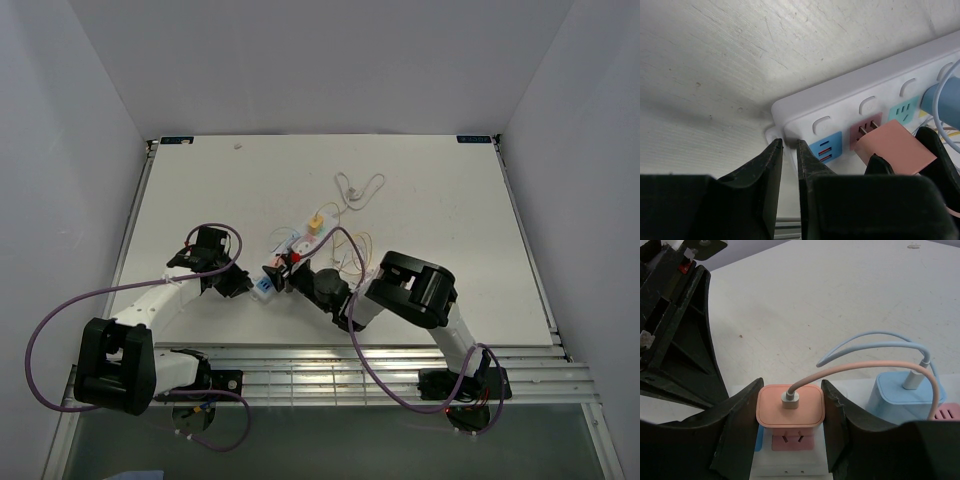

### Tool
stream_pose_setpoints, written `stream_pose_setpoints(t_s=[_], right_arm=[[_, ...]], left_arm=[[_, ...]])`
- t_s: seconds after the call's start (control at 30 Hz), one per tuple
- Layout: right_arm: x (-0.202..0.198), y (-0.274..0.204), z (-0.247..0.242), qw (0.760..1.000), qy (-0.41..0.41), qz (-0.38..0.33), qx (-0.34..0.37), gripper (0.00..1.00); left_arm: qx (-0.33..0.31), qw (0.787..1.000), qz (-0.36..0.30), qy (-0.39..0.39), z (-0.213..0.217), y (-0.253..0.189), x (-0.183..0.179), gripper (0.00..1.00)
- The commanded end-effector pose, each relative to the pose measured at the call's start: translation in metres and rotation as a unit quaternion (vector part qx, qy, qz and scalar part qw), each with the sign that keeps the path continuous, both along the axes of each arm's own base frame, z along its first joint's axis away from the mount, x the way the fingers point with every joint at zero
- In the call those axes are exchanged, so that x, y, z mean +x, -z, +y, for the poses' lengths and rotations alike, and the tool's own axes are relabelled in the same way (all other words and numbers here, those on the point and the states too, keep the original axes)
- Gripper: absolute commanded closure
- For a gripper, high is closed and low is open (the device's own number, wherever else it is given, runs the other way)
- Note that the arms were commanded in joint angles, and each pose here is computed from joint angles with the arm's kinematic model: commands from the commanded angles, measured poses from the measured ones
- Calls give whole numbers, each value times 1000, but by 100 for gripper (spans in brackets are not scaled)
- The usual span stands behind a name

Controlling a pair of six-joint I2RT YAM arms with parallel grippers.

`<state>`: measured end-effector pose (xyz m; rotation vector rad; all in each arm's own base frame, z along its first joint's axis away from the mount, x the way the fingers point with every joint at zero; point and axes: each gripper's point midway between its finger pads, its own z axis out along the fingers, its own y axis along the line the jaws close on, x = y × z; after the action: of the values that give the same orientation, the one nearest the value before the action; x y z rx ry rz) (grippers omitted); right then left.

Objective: Insert the plug

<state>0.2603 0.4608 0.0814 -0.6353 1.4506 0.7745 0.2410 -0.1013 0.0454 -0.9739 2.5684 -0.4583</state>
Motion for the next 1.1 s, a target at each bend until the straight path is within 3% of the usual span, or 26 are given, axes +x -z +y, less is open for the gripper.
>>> stream_pose_setpoints(t_s=[0.0, 0.23, 0.57, 0.73, 1.07], right_arm=[[-31, 141, -35, 966, -14, 103, -237, 92], [-32, 138, -29, 963, -23, 110, -247, 92], [-38, 164, -38, 936, -47, 149, -315, 92], [-50, 169, -44, 945, -51, 167, -276, 92], [-55, 188, -64, 942, -28, 158, -295, 92]], left_arm=[[-2, 1000, -17, -1, 0, -10, 10, 71], [-7, 1000, -18, 2, -2, -12, 9, 71], [-8, 1000, -16, 2, -2, -11, 8, 71], [-8, 1000, -18, 0, -2, -12, 9, 72], [-7, 1000, -18, -1, -2, -13, 12, 72]])
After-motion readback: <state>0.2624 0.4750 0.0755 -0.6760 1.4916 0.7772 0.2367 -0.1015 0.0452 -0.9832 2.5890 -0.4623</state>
